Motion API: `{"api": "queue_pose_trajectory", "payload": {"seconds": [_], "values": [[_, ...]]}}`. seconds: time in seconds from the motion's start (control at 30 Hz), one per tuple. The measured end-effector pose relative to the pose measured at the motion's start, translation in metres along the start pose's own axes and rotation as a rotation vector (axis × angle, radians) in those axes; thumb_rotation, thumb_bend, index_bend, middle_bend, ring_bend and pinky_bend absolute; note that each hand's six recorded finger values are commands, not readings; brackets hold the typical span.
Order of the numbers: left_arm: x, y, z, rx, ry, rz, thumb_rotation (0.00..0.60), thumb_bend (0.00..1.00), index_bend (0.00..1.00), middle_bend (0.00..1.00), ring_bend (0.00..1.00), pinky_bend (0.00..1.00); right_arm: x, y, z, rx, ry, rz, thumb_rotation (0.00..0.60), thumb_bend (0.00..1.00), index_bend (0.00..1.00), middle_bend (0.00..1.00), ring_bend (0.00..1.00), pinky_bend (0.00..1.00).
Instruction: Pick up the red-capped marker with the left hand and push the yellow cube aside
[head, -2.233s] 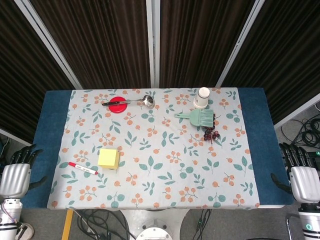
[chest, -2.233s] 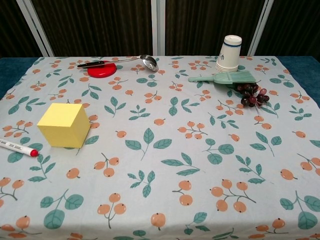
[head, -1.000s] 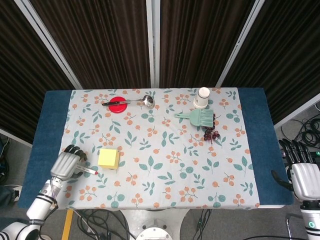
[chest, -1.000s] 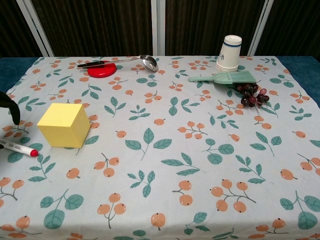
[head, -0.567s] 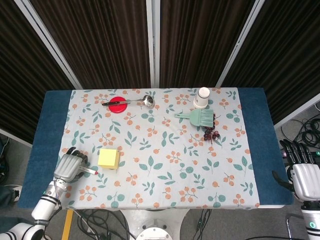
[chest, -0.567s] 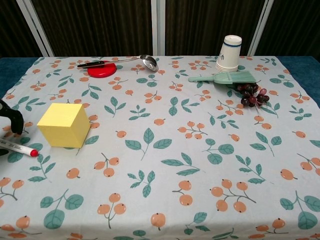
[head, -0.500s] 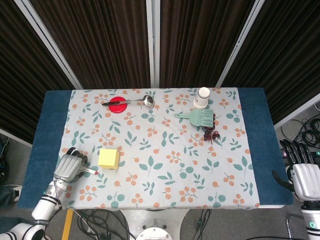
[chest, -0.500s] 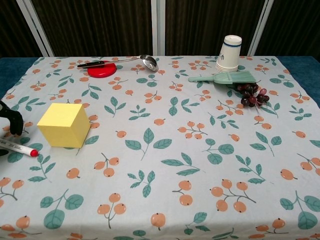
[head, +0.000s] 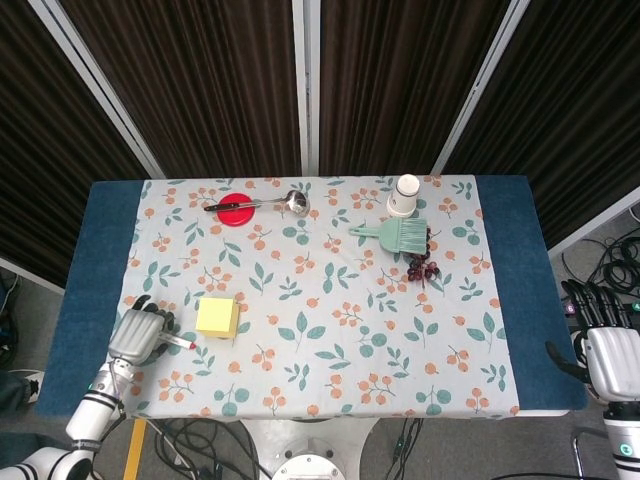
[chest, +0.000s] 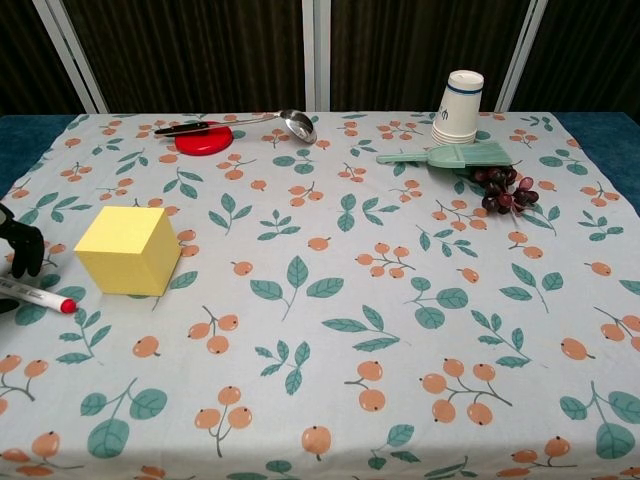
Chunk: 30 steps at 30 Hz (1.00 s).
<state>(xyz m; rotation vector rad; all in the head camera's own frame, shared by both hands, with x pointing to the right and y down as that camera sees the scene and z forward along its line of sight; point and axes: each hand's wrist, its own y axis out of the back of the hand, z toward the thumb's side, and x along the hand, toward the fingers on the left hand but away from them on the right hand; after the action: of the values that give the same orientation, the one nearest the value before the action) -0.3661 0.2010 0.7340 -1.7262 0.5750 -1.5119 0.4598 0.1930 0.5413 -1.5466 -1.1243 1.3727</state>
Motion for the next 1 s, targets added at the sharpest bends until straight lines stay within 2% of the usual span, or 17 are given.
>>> {"api": "queue_pose_trajectory", "payload": {"seconds": [0.3,0.57,1.0], "values": [[0.0019,-0.0019,0.0012,0.02,-0.001,0.0,0.6,0.29,0.55,0.61,0.37,0.18,-0.0003,-0.0005,-0.0011,-0.001,-0.004,0.0,0.6,0.18,0.0,0.09,0.0,0.0],[0.0015,-0.0041,0.0004,0.025,-0.002,-0.01,0.6,0.35,0.55,0.61,0.37,0.18,-0.0005,-0.0007,-0.0017,-0.001,-0.008,-0.001,0.6,0.18,0.0,0.09,0.0,0.0],[0.0018,-0.0074,0.0014,0.094,-0.02,-0.03,0.6,0.35,0.55,0.6,0.37,0.18,0.0001,-0.0009,-0.0025,-0.003,-0.011,0.002,0.6,0.18,0.0,0.09,0.0,0.0]]}}
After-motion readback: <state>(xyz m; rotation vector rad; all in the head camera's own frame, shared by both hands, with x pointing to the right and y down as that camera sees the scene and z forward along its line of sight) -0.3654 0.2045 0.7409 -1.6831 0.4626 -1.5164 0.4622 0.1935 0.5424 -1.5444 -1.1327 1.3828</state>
